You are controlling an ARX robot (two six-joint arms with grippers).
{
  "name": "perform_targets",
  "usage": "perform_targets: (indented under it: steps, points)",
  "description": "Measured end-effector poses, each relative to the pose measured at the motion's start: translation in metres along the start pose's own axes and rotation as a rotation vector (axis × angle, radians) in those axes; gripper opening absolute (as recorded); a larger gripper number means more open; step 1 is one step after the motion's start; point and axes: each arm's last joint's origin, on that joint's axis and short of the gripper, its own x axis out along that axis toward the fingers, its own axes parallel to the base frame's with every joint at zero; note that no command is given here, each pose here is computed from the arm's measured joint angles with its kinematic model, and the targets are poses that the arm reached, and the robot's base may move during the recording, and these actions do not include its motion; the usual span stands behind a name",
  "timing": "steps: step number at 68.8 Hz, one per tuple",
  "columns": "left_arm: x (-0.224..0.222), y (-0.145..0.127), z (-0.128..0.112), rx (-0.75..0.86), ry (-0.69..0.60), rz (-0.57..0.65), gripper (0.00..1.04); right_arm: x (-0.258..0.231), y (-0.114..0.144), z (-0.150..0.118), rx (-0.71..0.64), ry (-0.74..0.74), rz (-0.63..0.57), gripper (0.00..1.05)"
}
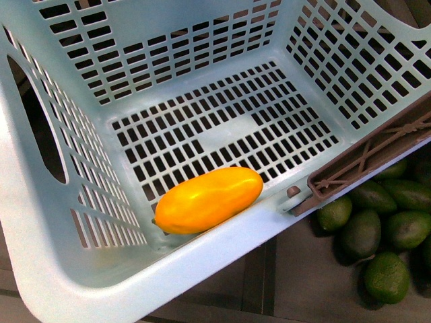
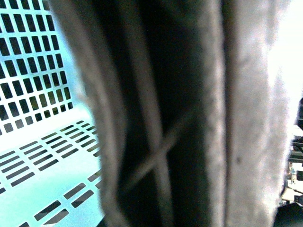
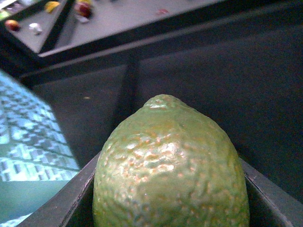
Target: Pick mango and avocado into basket
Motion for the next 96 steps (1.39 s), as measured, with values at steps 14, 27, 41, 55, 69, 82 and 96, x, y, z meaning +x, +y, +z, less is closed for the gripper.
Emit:
perform_targets:
  steps: [14,27,41,55,69,82,96]
  points:
    - [0.0,0.0,0.0,0.002,-0.001,0.001,0.13,-0.019,0.059,0.023,-0.09,-0.085,0.154,0.65]
    - [0.0,0.0,0.0,0.0,-0.001,0.001,0.13,-0.017,0.11,0.021,-0.095,-0.101,0.258,0.65]
    - [0.0,0.0,0.0,0.0,-0.001,0.0,0.13,-0.006,0.15,0.01,-0.097,-0.068,0.32,0.65]
    - [0.0,0.0,0.0,0.001,-0.001,0.001,0.13,0.009,0.175,-0.005,-0.096,-0.017,0.33,0.65]
    - [0.0,0.0,0.0,0.001,-0.001,0.001,0.13,0.029,0.173,-0.02,-0.076,0.042,0.239,0.65]
    - [0.0,0.0,0.0,0.001,-0.001,0.001,0.13,0.039,0.174,-0.021,-0.063,0.059,0.22,0.67]
    - [0.0,0.0,0.0,0.001,0.0,0.0,0.13,0.039,0.171,-0.015,-0.035,0.047,0.205,0.97]
